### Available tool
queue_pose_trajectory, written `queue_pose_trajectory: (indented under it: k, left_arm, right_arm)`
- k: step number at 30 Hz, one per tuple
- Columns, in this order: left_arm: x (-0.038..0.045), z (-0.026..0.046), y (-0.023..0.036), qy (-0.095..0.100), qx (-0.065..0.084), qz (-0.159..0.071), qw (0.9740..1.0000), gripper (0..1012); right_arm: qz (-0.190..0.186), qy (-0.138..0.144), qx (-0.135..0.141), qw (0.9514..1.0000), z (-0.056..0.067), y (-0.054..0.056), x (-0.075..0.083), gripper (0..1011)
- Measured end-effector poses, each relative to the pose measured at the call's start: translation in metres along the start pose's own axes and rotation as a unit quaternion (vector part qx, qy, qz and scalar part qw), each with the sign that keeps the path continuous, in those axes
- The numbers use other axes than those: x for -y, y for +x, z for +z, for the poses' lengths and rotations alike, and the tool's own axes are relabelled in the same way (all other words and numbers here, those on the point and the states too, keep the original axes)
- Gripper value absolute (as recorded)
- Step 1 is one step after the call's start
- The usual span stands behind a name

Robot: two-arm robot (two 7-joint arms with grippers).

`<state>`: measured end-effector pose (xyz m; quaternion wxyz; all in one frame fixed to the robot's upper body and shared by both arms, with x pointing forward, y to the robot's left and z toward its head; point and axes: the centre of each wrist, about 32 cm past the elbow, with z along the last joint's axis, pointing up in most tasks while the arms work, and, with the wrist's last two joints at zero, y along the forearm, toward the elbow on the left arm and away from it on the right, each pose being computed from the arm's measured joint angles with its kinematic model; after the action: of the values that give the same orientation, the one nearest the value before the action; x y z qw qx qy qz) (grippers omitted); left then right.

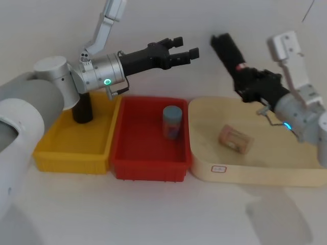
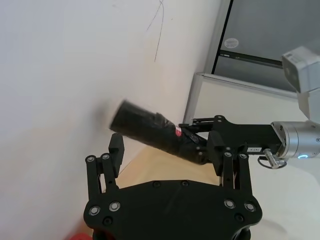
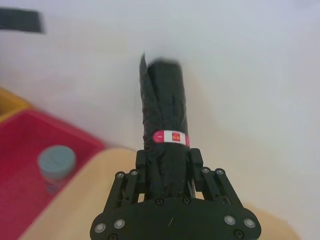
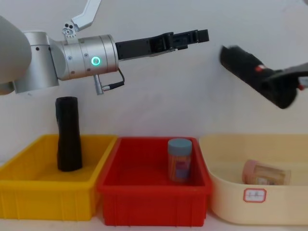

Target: Pick up the garbage bag with the one hand and transfer it to the other hand.

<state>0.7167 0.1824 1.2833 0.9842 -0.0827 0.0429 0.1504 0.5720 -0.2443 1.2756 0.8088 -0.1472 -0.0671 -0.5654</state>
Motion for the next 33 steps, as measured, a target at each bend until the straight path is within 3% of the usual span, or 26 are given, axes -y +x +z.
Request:
queue_pose_trajectory:
  k: [9, 16, 25, 33]
  left_arm:
    - [0.0001, 0.0000, 0.0000, 0.000, 0.000, 0.000, 1.0000, 1000]
    - [0.0000, 0.0000, 0.0000, 0.000, 0.000, 0.000, 1.0000, 1000]
    - [0.0000, 0.0000, 0.0000, 0.000, 0.000, 0.000, 1.0000, 1000]
    - [0.0000, 0.0000, 0.0000, 0.000, 0.000, 0.000, 1.0000, 1000]
  right_arm:
    - [-0.047, -0.028, -0.043, 0.9976, -0.029, 0.023, 0.030, 501]
    - [-0.053, -0.037, -0.058, 0.9962, -0.043, 0.031, 0.046, 501]
    - [-0.047, -0.039, -0.065, 0.9960, -0.051, 0.033, 0.057, 507]
    - [-0.046, -0.039, -0.068, 0.9959, -0.055, 0.034, 0.062, 705]
